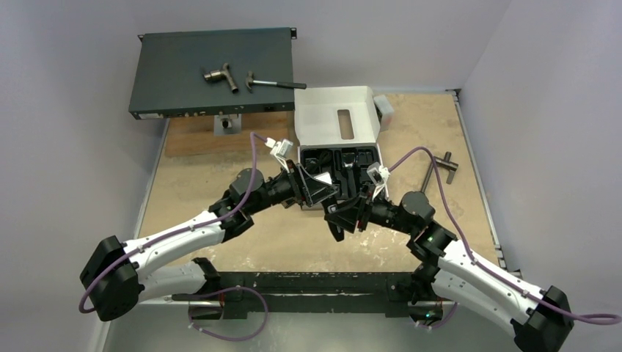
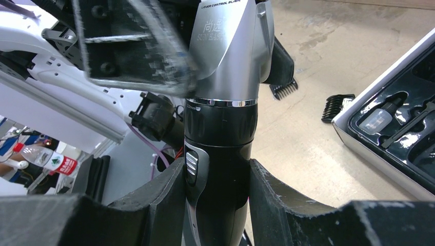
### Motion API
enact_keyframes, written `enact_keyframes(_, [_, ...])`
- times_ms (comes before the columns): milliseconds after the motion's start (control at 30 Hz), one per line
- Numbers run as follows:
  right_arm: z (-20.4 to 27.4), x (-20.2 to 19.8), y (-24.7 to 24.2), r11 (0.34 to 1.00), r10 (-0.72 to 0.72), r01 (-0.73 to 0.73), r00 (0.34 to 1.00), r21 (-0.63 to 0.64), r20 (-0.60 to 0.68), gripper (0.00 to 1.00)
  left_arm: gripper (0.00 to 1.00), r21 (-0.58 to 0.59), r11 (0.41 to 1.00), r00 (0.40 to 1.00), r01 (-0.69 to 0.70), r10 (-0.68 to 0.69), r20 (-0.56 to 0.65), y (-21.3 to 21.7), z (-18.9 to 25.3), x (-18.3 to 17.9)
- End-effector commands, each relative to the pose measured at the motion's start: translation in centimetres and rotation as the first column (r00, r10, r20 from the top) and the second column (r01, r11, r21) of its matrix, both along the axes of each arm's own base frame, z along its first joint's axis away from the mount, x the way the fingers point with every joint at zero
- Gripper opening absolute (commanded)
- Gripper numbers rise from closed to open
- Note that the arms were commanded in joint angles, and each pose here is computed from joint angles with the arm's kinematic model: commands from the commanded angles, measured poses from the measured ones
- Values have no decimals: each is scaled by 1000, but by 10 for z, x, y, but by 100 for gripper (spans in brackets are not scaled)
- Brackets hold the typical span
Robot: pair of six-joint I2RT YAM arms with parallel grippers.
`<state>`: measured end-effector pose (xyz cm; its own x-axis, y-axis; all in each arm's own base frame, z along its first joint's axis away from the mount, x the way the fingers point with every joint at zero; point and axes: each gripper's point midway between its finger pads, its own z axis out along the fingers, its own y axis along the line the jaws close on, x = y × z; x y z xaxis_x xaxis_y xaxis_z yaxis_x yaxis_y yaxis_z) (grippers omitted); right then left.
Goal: Sort the hair-cutting tools
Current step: Pick up the electric hair clipper from the center of the board.
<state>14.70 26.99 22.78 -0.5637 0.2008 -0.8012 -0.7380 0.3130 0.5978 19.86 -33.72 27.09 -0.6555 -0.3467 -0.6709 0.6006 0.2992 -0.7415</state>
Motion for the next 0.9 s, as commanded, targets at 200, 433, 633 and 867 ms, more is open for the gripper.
enact_keyframes(200, [53,2,-2,992,-30,16,992,124,118,0,66,-88,993,997,72,-73,-2,-4,10,-15])
enact_keyframes(433, [48,4,-1,994,-33,20,993,112,112,0,30,-90,992,996,93,-94,-6,-6,13,-18])
enact_keyframes(633, [44,8,-3,996,-54,47,994,71,99,0,0,-89,992,996,91,-92,-6,-7,14,-17])
enact_keyframes(867, [41,14,-9,995,-100,99,992,16,76,29,0,-85,993,996,80,-82,-20,-5,16,-17])
